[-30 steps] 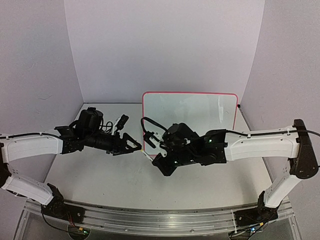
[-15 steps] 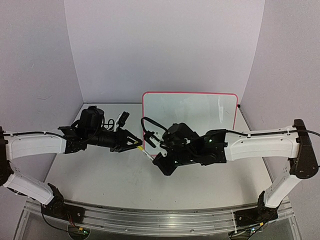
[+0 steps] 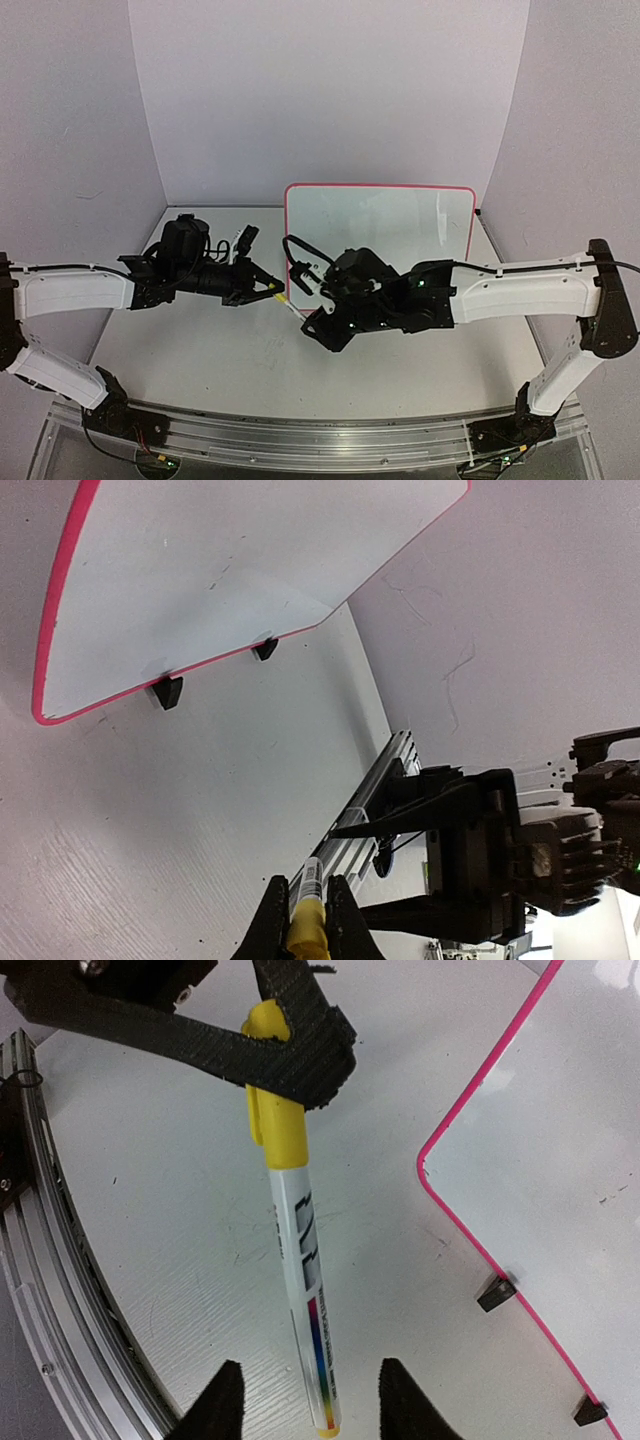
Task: Write a sentence on the whiteboard
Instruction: Pass from the right arm to the left, then pass from the left arm to the right
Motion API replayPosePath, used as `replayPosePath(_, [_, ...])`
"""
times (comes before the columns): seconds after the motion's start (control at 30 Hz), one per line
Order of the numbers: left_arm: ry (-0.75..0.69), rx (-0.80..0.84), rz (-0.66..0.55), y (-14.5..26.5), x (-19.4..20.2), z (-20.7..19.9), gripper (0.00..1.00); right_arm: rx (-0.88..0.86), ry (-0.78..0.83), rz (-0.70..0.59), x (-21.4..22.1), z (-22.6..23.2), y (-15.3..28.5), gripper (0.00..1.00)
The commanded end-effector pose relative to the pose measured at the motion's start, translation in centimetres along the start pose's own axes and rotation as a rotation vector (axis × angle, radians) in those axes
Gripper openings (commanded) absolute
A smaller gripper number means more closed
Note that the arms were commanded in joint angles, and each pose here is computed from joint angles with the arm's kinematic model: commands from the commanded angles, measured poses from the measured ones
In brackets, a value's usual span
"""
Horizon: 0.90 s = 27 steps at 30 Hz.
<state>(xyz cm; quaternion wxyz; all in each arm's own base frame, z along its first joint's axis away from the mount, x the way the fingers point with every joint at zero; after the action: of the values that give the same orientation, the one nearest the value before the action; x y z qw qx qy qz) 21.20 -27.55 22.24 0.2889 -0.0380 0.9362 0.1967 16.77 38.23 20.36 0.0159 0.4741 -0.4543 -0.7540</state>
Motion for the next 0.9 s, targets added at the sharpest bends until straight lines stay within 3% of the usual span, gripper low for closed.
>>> replayPosePath(0.0, [0.016,-0.026,-0.115,1.0,-0.7,0.1,0.00,-0.040,-0.155,-0.181,-3.4,0.2,2.7,0.64])
replayPosePath(0.1, [0.026,0.003,-0.184,1.5,-1.4,-0.4,0.00,-0.088,-0.284,-0.279,-4.3,-0.3,3.1,0.82])
replayPosePath(0.23, [-0.009,0.073,-0.313,2.5,-3.1,-2.0,0.00,-0.218,-0.463,-0.417,-5.2,-1.2,3.6,0.89])
replayPosePath(0.37, [-0.065,0.184,-0.409,3.4,-4.7,-4.2,0.00,-0.382,-0.539,-0.510,-6.6,-1.0,4.8,0.90])
replayPosePath(0.6, [-0.112,0.301,-0.467,4.5,-5.1,-6.0,0.00,-0.634,-0.633,-0.601,-7.6,-2.2,6.3,0.90])
replayPosePath(0.87, [-0.155,0.360,-0.528,6.0,-5.3,-7.4,0.00,-0.828,-0.653,-0.655,-8.6,-1.6,7.7,0.82])
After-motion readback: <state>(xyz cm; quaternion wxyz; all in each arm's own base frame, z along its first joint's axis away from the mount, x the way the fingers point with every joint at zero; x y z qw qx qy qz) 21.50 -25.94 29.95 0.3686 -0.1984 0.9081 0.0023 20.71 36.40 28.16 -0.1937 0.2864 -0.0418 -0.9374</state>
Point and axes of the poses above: each gripper's point midway between its finger pads, its own y axis back along the fingers, its own z axis along the line the jaws close on, x = y × z, the point moved 6 cm from there along y, back along the fingers, and after that the axes turned 9 degrees about -y, right-handed, at the moved point
